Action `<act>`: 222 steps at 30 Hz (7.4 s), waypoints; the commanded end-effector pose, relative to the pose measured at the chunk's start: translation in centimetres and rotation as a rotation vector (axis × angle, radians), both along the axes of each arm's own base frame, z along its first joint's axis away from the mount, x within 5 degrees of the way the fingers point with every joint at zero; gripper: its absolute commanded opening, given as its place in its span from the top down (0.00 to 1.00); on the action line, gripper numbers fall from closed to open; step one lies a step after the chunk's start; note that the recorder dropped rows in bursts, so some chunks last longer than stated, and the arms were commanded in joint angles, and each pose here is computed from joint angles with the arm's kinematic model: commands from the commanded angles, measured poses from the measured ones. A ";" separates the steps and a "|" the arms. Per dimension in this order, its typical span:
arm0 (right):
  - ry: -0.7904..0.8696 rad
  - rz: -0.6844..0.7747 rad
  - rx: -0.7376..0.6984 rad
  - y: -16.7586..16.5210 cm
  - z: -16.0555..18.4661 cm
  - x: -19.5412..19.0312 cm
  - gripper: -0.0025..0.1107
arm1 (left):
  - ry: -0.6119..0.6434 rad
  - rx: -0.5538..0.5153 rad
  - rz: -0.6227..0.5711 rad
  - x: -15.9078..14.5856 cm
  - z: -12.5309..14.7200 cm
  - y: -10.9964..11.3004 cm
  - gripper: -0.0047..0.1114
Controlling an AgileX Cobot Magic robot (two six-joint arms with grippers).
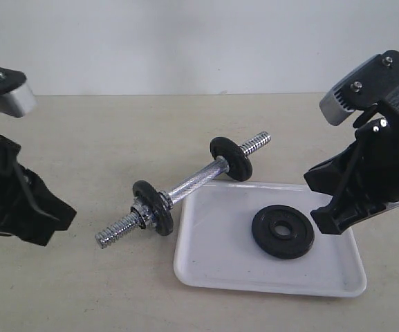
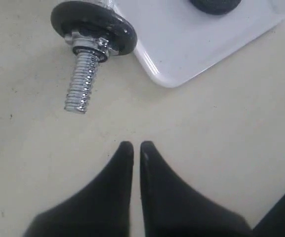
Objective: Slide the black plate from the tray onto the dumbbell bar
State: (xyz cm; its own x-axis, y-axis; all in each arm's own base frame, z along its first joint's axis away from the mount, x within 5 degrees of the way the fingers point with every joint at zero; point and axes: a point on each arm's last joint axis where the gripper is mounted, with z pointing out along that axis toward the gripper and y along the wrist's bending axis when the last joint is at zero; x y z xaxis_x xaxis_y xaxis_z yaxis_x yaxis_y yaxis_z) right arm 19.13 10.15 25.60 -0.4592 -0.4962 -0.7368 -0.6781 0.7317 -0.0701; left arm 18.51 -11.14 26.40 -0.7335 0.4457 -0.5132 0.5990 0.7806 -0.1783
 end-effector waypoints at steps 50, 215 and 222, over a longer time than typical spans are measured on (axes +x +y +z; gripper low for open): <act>-0.064 -0.031 0.015 0.0 0.6 0.5 0.98 | -0.122 0.147 -0.328 17.6 -9.2 -13.6 0.54; 0.189 -0.010 -0.048 1.3 -2.9 2.5 0.98 | -0.403 0.072 -0.164 6.6 -2.0 -5.1 0.92; 0.375 -0.010 -0.203 2.1 -4.1 5.6 0.98 | -0.386 0.060 -0.157 6.4 -2.0 -5.1 0.92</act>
